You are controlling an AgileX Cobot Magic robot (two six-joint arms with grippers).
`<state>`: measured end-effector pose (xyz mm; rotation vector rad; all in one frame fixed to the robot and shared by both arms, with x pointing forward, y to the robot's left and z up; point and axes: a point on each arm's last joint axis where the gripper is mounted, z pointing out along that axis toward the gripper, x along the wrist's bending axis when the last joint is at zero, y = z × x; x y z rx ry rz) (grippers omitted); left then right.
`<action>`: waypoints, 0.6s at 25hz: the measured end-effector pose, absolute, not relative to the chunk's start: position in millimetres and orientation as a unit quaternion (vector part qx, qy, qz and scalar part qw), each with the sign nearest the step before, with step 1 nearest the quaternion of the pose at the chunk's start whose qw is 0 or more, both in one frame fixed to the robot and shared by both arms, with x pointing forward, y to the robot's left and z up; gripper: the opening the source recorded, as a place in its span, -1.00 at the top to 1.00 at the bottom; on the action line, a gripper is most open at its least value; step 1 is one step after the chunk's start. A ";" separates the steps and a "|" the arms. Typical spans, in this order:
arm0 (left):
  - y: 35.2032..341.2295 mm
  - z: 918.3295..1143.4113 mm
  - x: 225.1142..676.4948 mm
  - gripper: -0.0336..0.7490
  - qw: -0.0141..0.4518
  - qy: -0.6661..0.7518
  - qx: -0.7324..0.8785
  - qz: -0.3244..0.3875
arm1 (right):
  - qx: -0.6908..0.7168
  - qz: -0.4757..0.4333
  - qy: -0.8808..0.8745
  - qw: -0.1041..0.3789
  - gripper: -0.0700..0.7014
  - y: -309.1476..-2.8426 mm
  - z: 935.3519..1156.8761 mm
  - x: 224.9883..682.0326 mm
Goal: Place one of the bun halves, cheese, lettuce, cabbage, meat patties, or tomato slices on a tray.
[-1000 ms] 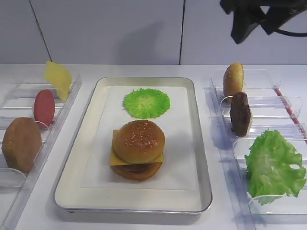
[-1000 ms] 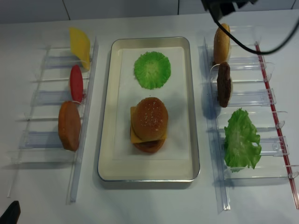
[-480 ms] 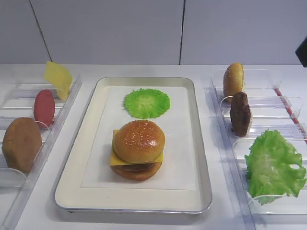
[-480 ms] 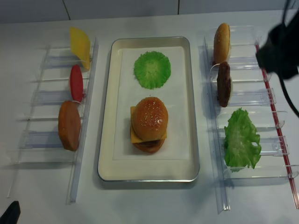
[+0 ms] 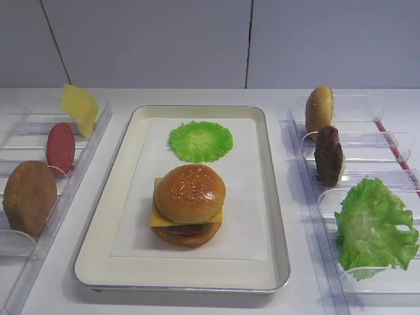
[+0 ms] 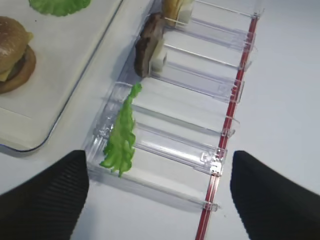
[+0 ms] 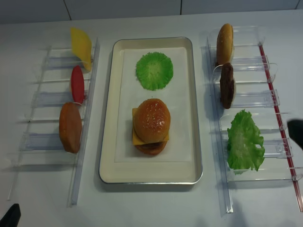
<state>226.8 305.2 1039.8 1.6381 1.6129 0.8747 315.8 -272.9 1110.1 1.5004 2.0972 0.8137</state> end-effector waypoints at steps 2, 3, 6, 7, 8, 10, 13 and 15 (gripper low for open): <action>305.2 1039.8 226.8 -0.35 0.334 0.618 0.628 0.335 | 0.538 0.304 0.752 0.230 -0.70 -279.1 1098.1 300.8; 305.2 1039.8 226.8 -0.35 0.334 0.618 0.628 0.335 | 0.536 0.312 0.748 0.237 -0.70 -282.2 1092.1 292.8; 305.2 1039.8 226.8 -0.35 0.334 0.618 0.628 0.335 | 0.529 0.337 0.737 0.253 -0.70 -289.8 1075.0 271.3; 305.2 1039.8 226.8 -0.35 0.334 0.618 0.628 0.335 | 0.526 0.346 0.732 0.260 -0.70 -292.3 1068.9 264.4; 305.2 1039.8 226.8 -0.35 0.334 0.618 0.628 0.335 | 0.522 0.358 0.727 0.265 -0.70 -294.5 1063.7 257.4; 305.2 1039.8 226.8 -0.35 0.334 0.618 0.628 0.335 | 0.514 0.373 0.721 0.275 -0.70 -298.6 1052.4 244.8; 305.2 1040.0 226.9 -0.35 0.335 0.618 0.627 0.336 | 0.507 0.390 0.714 0.286 -0.70 -303.1 1041.8 231.3; 305.1 1039.9 226.8 -0.35 0.335 0.618 0.628 0.335 | 0.501 0.390 0.719 0.284 -0.70 -302.5 1039.4 230.7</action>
